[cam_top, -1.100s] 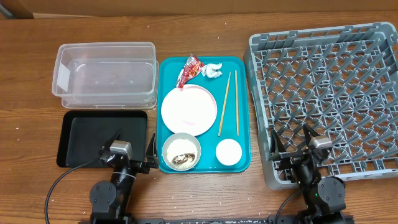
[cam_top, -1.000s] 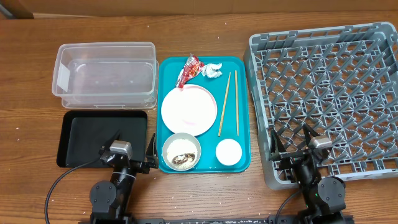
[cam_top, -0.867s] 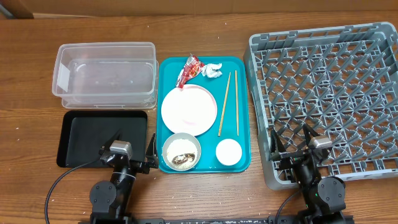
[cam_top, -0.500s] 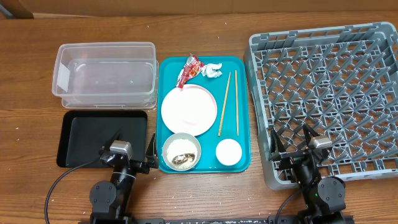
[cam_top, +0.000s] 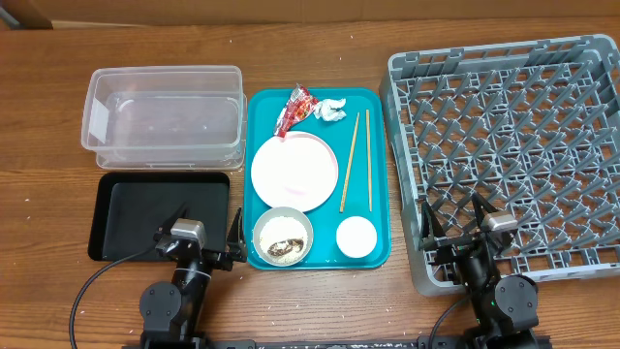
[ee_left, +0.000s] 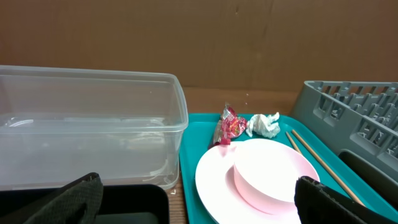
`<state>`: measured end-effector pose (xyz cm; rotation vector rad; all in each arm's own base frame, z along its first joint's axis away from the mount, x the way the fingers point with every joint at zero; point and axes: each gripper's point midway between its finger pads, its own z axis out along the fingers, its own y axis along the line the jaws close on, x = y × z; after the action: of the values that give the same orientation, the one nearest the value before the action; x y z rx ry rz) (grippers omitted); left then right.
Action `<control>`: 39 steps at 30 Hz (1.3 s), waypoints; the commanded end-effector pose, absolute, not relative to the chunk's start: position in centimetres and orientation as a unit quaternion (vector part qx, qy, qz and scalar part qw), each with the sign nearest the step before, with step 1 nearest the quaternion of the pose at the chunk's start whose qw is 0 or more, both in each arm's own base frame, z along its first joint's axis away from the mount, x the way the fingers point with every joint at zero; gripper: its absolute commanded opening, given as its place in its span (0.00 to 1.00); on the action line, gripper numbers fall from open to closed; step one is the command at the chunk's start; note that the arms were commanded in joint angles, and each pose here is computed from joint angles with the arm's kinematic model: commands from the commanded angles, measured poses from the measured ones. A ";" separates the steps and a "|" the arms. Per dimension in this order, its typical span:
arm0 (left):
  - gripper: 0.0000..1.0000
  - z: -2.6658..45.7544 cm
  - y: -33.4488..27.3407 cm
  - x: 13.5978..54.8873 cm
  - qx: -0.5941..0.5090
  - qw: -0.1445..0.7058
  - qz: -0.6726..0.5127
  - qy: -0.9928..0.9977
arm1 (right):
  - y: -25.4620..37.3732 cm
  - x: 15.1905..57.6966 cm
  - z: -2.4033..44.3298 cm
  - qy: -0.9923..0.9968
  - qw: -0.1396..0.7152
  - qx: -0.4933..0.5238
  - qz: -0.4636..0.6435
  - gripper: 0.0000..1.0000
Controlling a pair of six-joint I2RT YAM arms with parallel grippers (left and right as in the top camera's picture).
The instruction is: Sort waste into correct bins and load items into the dishwasher
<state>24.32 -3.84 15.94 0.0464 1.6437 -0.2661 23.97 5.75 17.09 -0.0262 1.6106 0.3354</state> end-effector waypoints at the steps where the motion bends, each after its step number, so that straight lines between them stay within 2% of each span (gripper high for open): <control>1: 1.00 15.9 -3.6 24.3 0.017 0.675 -0.114 0.729 | 5.7 24.0 17.0 0.715 0.683 -0.012 0.148 1.00; 12: 1.00 17.9 -6.1 23.7 -0.023 0.664 -0.258 0.701 | 8.5 23.1 17.4 0.706 0.673 -0.070 0.209 1.00; 15: 1.00 19.6 -6.8 23.3 0.000 0.683 -0.277 0.676 | 9.9 22.4 18.5 0.689 0.673 -0.090 0.256 1.00; 18: 1.00 22.1 -7.4 22.7 0.028 0.710 -0.291 0.641 | 10.1 22.0 20.2 0.682 0.662 -0.054 0.305 1.00; 24: 1.00 27.2 -7.6 21.2 0.041 0.722 -0.295 0.624 | 9.2 20.7 23.9 0.700 0.649 -0.033 0.298 1.00; 29: 1.00 30.2 -8.1 21.5 0.050 0.672 -0.285 0.681 | 7.8 20.7 26.1 0.750 0.609 0.005 0.258 1.00; 35: 1.00 32.3 -9.3 24.4 0.048 0.538 -0.292 0.790 | 7.7 22.5 27.8 0.835 0.504 0.028 0.219 1.00; 39: 1.00 35.3 -9.9 26.6 0.044 0.493 -0.304 0.814 | 8.2 24.4 28.8 0.877 0.436 0.035 0.199 1.00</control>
<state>25.45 -9.06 32.03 0.0332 1.9896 -0.7074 22.79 8.14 26.93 0.0659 2.1471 0.5203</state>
